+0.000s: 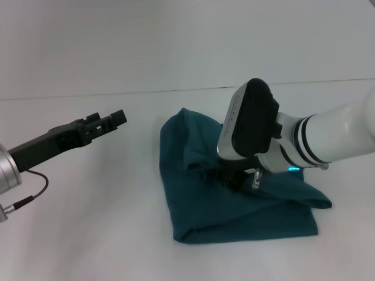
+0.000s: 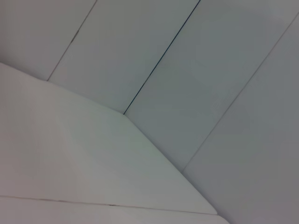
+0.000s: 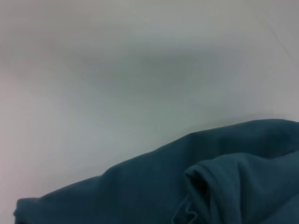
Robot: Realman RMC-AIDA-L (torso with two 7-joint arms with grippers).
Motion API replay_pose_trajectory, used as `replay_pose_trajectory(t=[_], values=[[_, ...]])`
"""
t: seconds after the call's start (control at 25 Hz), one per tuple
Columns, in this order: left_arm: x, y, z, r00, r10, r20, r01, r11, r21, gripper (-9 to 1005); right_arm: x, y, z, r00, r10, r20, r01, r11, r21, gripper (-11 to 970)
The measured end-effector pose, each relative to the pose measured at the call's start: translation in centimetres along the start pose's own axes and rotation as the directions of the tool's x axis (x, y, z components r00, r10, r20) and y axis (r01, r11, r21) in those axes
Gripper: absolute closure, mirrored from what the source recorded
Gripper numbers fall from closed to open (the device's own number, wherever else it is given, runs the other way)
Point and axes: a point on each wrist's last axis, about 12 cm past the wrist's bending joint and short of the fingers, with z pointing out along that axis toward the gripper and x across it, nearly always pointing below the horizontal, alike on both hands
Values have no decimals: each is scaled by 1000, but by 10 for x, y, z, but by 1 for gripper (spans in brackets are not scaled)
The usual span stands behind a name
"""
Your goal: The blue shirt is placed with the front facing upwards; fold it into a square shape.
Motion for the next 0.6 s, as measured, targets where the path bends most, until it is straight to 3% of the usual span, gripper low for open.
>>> replay_pose_trajectory(t=[0.6], values=[[-1,0,0,1000,1,2,-1,1000,-1,68,2,-2,-2,1000,25,7,-25,1000,-7,845]])
